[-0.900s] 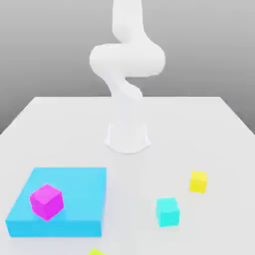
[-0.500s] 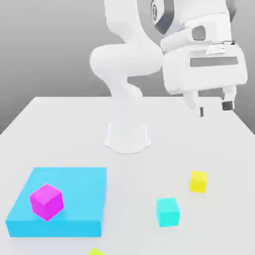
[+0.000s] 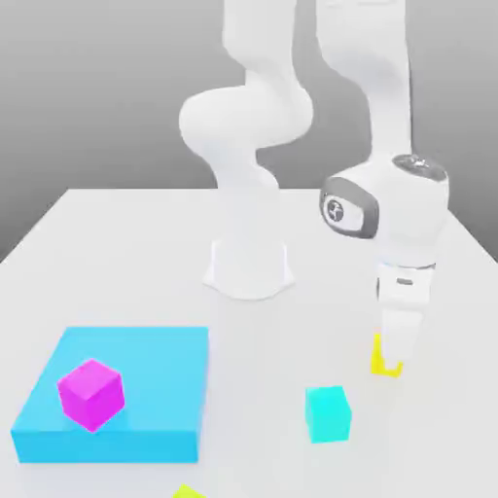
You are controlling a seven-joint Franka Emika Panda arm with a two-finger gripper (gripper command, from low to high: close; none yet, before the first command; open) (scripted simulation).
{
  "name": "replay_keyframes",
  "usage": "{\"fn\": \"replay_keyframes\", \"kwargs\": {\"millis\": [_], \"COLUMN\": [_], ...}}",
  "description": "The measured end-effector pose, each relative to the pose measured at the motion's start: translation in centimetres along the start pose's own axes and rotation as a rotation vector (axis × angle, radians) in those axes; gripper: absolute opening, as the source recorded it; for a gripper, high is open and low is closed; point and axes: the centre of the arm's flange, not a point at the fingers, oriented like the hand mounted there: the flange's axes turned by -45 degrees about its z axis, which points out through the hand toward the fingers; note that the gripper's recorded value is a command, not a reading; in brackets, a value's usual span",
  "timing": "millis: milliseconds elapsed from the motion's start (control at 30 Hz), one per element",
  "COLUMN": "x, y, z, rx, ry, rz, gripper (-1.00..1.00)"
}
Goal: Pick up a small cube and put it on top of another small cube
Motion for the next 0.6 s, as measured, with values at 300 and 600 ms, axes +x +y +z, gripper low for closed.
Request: {"fn": "replay_keyframes", "kwargs": {"millis": [300,600], "x": [0.1,-0.5], "y": [0.1,5.3], "z": [-1.3,-6.8], "rx": [0.000,0.007], "ry": [-0.001,-0.003], "rz": [-0.001,0.051], "gripper": [-1.00,-1.00]}}
